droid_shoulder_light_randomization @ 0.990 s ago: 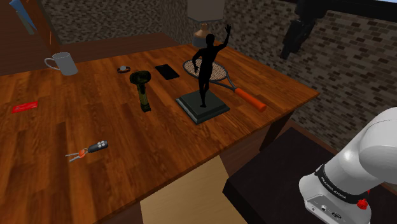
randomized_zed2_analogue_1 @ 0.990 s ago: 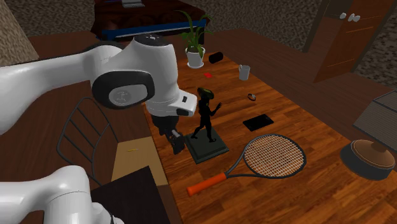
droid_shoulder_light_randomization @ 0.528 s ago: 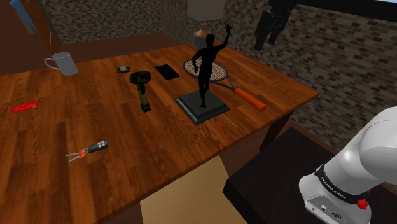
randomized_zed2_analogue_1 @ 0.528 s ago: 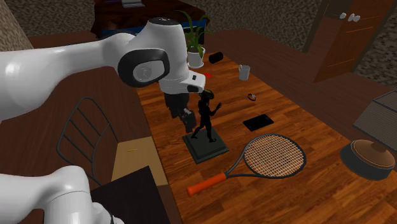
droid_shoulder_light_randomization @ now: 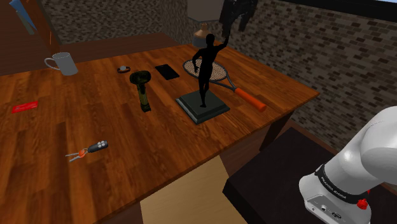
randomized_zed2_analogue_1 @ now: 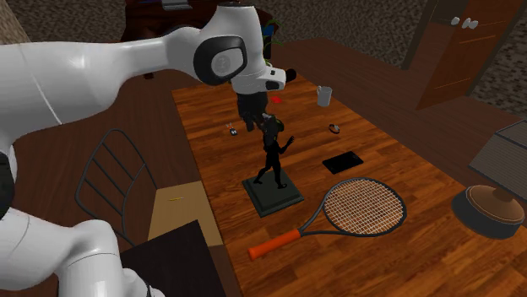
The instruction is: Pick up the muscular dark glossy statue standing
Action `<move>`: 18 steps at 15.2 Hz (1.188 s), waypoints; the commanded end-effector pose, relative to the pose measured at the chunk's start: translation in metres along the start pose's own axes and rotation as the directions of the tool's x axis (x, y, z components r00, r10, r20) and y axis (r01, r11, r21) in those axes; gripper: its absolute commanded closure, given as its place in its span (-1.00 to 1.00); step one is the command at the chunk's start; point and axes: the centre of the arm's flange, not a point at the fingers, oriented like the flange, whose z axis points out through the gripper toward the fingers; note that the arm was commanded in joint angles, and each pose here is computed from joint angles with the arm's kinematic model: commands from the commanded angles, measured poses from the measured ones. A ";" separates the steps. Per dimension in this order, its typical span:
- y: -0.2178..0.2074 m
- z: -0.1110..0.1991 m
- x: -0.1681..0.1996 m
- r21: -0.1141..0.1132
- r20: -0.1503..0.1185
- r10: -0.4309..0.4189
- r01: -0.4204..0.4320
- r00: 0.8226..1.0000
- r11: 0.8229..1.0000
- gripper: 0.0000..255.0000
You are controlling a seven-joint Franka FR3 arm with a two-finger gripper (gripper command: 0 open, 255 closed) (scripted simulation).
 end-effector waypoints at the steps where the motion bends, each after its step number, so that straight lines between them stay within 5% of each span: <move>1: -0.013 -0.001 0.022 -0.013 -0.016 -0.003 0.002 1.000 1.000 -1.00; 5: -0.035 -0.007 0.057 -0.036 -0.041 -0.008 0.007 0.999 0.999 -1.00; 14: -0.037 0.032 0.052 -0.036 -0.041 -0.008 0.007 0.999 0.999 -1.00; 15: -0.037 0.032 0.051 -0.036 -0.041 -0.008 0.007 0.999 0.999 1.00; 18: -0.037 0.032 0.051 -0.036 -0.041 -0.008 0.007 0.999 0.999 1.00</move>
